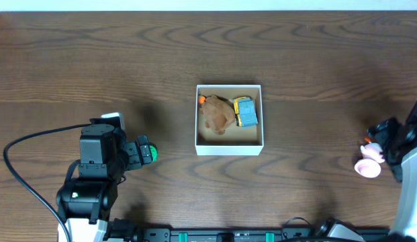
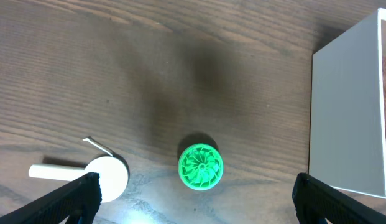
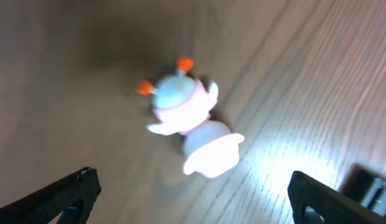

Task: Pack container
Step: 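Withdraw the right gripper right to the pink-white toy figure, then grasp the pink-white figure and lower it into the box front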

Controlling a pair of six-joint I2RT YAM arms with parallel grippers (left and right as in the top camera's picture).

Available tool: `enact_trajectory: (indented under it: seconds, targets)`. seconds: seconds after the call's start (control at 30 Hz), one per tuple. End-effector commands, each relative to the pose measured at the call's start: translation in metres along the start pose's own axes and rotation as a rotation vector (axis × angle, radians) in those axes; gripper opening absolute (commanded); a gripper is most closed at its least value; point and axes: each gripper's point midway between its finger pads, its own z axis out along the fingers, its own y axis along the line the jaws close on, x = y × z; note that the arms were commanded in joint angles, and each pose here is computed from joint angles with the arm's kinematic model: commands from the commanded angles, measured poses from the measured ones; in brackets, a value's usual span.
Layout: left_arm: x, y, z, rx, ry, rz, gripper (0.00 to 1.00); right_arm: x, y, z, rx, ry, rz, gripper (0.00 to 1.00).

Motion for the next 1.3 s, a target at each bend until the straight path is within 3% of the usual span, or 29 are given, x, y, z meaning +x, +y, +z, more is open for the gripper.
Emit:
enact_trajectory:
  seconds: [0.0,0.37,0.47,0.6,0.63,0.7,0.8,0.87,1.03,1.27]
  targets:
    - [-0.007,-0.001,-0.005,0.002,-0.019,0.003,0.98,0.019,-0.011,0.031,0.013,0.077,-0.040,0.99]
    - [-0.007,-0.001,-0.005,0.002,-0.019,0.003,0.98,0.023,-0.010,0.081,0.037,0.114,-0.107,0.99]
    - [-0.007,-0.001,-0.005,0.002,-0.019,0.002,0.98,0.027,-0.011,0.088,0.051,0.138,-0.113,0.95]
    - [-0.007,-0.001,-0.005,0.002,-0.019,0.003,0.98,0.031,-0.013,0.093,0.062,0.159,-0.117,0.60]
    - [-0.007,-0.001,-0.005,0.002,-0.019,0.003,0.98,0.032,-0.013,0.093,0.064,0.161,-0.117,0.56]
    - [-0.007,-0.001,-0.005,0.002,-0.019,0.003,0.98,0.033,-0.014,0.093,0.066,0.165,-0.119,0.35]
    - [-0.007,-0.001,-0.005,0.002,-0.019,0.003,0.98,0.034,-0.014,0.092,0.068,0.169,-0.119,0.24]
    - [-0.007,-0.001,-0.005,0.002,-0.019,0.003,0.98,0.035,-0.015,0.092,0.071,0.175,-0.120,0.05]
    - [-0.007,-0.001,-0.005,0.002,-0.019,0.003,0.98,0.038,-0.012,0.092,0.052,0.189,-0.120,0.01]
    - [-0.007,-0.001,-0.005,0.002,-0.019,0.003,0.98,0.043,0.039,0.070,-0.176,0.214,-0.240,0.01]
